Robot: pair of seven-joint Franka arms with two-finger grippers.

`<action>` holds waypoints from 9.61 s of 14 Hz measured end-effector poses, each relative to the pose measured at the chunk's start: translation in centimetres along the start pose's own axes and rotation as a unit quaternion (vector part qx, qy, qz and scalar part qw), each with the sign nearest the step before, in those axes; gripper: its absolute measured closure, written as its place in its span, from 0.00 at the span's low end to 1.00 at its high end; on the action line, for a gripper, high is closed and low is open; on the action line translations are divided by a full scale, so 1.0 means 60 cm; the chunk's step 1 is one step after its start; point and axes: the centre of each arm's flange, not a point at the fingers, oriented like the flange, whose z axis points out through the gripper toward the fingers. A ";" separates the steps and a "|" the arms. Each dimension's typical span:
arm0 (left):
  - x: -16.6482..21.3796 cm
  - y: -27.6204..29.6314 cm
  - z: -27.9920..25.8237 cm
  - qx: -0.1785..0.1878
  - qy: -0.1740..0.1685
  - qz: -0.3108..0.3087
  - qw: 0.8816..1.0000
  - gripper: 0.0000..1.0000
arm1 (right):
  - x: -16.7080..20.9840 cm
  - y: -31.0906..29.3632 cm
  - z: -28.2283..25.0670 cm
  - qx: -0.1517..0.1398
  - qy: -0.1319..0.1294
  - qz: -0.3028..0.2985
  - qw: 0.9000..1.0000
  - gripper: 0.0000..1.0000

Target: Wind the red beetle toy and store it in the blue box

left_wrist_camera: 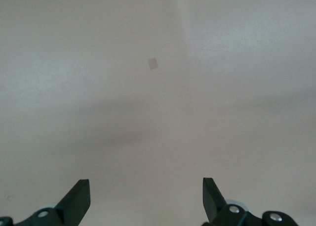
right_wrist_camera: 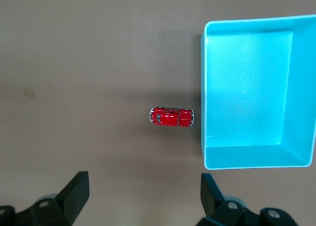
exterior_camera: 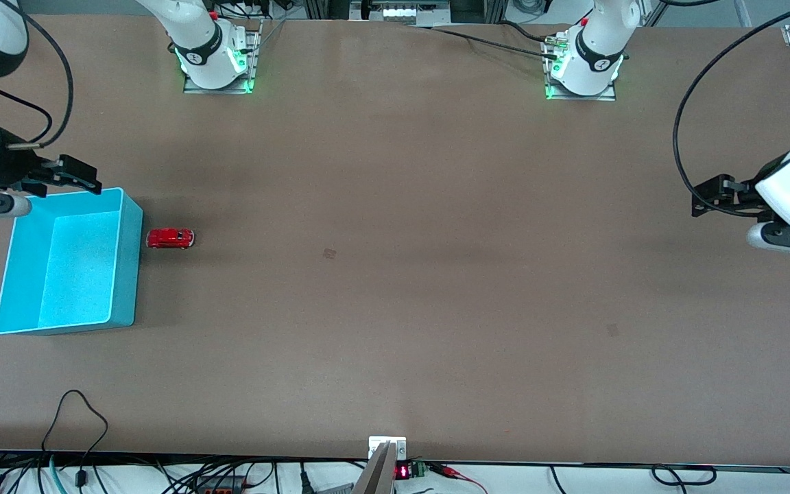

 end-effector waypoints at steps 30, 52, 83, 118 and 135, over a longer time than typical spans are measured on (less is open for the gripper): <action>-0.134 0.000 0.026 -0.023 -0.010 -0.053 0.998 0.00 | 0.021 0.042 0.550 0.038 -0.050 -0.652 0.755 0.00; -0.133 0.019 0.021 -0.022 -0.012 -0.041 0.999 0.00 | 0.019 -0.001 0.538 -0.039 0.016 -0.717 0.696 0.50; -0.135 0.017 0.022 -0.022 -0.016 -0.042 0.999 0.00 | 0.116 0.336 0.458 -0.014 0.085 -0.050 0.995 0.50; -0.134 0.011 0.024 -0.023 -0.017 -0.045 0.999 0.00 | 0.109 0.176 0.125 0.013 0.098 -0.011 0.995 0.00; -0.132 0.011 0.026 -0.023 -0.019 -0.046 0.999 0.00 | 0.010 0.077 -0.096 0.011 0.017 0.063 0.998 0.00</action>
